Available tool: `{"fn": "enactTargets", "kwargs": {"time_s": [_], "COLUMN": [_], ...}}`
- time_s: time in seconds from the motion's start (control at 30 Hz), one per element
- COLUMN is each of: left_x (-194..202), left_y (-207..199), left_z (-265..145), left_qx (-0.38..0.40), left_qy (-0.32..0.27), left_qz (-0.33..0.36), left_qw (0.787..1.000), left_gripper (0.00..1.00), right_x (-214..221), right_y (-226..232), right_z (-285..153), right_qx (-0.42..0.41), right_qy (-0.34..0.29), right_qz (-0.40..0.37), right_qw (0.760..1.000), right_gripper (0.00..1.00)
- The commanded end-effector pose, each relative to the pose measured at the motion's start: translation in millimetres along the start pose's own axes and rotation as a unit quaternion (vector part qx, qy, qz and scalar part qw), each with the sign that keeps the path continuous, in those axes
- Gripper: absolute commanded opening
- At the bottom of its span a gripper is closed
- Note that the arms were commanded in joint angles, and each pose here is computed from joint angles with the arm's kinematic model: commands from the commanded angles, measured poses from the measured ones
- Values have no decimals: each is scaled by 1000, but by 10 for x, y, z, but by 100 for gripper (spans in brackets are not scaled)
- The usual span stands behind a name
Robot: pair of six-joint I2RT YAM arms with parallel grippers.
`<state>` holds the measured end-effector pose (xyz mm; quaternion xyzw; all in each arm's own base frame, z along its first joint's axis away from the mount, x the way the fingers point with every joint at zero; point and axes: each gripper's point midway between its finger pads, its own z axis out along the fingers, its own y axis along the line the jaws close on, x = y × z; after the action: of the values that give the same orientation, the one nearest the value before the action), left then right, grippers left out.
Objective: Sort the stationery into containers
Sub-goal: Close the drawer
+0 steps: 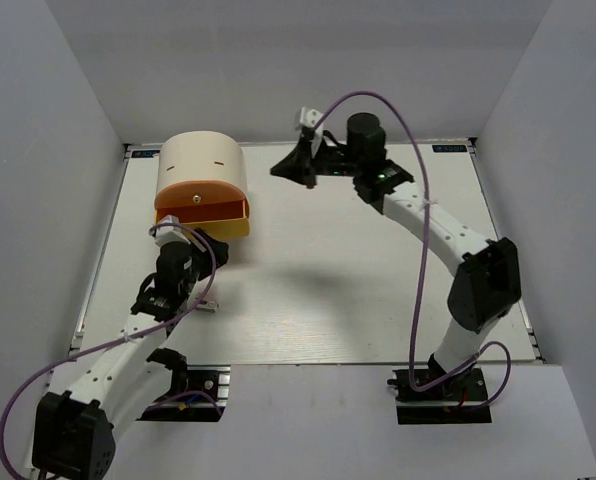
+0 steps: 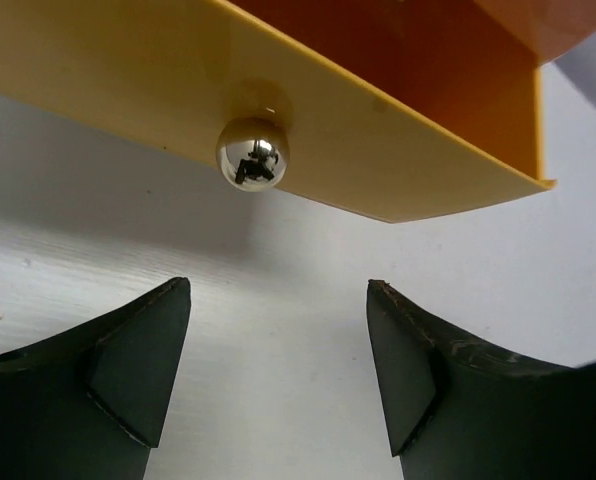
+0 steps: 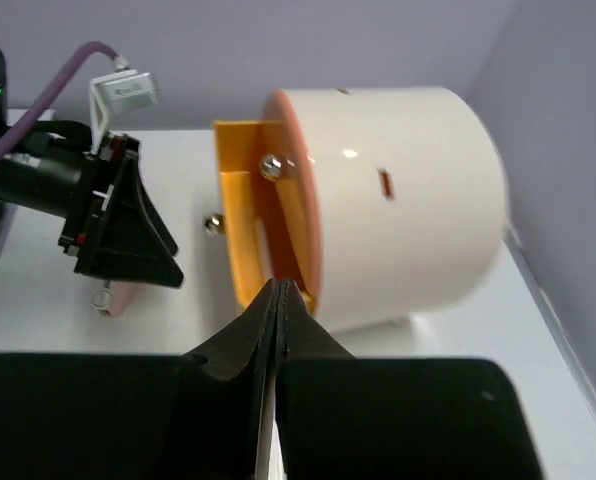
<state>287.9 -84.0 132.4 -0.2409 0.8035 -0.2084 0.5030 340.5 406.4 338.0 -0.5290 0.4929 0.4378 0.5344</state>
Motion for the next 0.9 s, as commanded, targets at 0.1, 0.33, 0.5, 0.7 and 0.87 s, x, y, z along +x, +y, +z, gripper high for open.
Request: {"fn": "enactTargets", "kwargs": {"time_s": [0.1, 0.33, 0.5, 0.7, 0.87], "left_x": [-286, -393, -428, -525, -570], "left_y": [-191, -241, -211, -234, -286], "left_z": [151, 179, 247, 332, 394], "left_qx": [22, 31, 17, 7, 10], "left_qy": [-40, -67, -75, -90, -94], "left_qz": [64, 67, 67, 74, 77], "left_qw": [997, 995, 995, 993, 992], "left_gripper": [73, 67, 67, 68, 68], "right_x": [585, 1012, 1124, 1210, 1279], "right_y": [-120, -118, -108, -84, -65], "right_z": [-701, -1169, -1342, -1457, -1543], "right_qx": [74, 116, 132, 140, 145], "right_qy": [58, 92, 98, 102, 105], "right_qz": [77, 102, 112, 125, 133], "right_qw": [993, 984, 980, 977, 975], "right_gripper": [0, 0, 1, 2, 2]}}
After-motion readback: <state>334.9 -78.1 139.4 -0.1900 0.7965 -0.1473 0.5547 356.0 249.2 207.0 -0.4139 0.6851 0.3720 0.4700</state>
